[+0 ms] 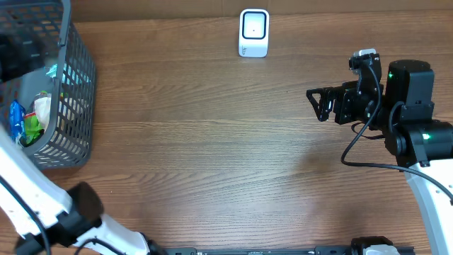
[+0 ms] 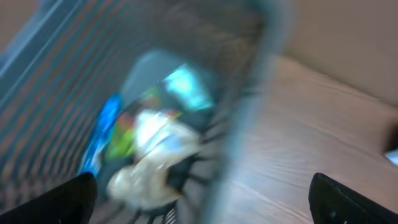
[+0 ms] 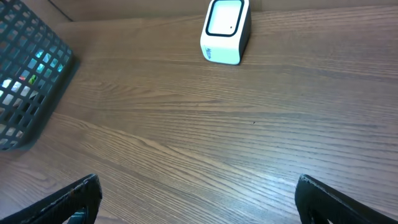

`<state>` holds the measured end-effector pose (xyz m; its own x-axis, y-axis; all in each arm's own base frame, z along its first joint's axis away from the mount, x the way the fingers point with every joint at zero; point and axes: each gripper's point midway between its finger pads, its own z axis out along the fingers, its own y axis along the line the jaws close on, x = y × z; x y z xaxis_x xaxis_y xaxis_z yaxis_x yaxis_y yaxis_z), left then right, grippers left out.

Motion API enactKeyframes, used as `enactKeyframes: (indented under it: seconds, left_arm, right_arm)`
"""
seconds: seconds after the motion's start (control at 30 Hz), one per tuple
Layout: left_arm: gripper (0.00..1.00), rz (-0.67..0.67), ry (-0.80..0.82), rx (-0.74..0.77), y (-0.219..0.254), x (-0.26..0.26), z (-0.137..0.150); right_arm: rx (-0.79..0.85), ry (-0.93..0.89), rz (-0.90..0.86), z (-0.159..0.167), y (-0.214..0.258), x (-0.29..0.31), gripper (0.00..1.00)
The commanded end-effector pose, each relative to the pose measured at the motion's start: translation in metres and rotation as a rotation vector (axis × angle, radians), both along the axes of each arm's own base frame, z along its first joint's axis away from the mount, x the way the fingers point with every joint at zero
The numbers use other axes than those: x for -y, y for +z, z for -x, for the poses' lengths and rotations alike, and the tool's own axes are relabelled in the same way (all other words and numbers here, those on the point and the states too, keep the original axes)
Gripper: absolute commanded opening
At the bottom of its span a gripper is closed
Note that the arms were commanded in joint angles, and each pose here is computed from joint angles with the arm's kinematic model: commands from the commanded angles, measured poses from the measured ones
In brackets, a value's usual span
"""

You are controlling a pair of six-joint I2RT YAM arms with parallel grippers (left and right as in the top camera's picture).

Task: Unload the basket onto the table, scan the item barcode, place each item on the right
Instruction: 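Reach the left gripper into the grey basket and grasp the beige bag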

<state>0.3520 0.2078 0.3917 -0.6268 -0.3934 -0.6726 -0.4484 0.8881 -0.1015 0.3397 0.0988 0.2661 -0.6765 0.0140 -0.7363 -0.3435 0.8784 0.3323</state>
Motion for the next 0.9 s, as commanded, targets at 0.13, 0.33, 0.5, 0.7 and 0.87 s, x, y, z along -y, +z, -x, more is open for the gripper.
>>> enactKeyframes:
  seconds: [0.13, 0.33, 0.5, 0.7, 0.87]
  left_arm:
    - [1.0, 0.185, 0.265, -0.177, -0.089, -0.085, 0.009]
    - [0.93, 0.278, 0.232, -0.355, -0.156, -0.09, 0.004]
    - [0.93, 0.34, 0.211, -0.445, -0.199, -0.093, -0.001]
    - [0.91, 0.385, 0.2, -0.511, -0.231, -0.091, -0.006]
    - [0.91, 0.406, 0.2, -0.562, -0.247, -0.087, -0.002]
  right_arm:
    - [0.03, 0.018, -0.011, -0.001, 0.013, -0.004, 1.0]
    - [0.006, 0.018, -0.01, 0.002, 0.008, -0.004, 1.0]
    - [0.001, 0.018, -0.009, 0.003, 0.007, -0.004, 1.0]
    - [0.001, 0.018, -0.009, 0.003, 0.007, -0.004, 1.0]
    - [0.001, 0.018, -0.009, 0.003, 0.007, -0.004, 1.0]
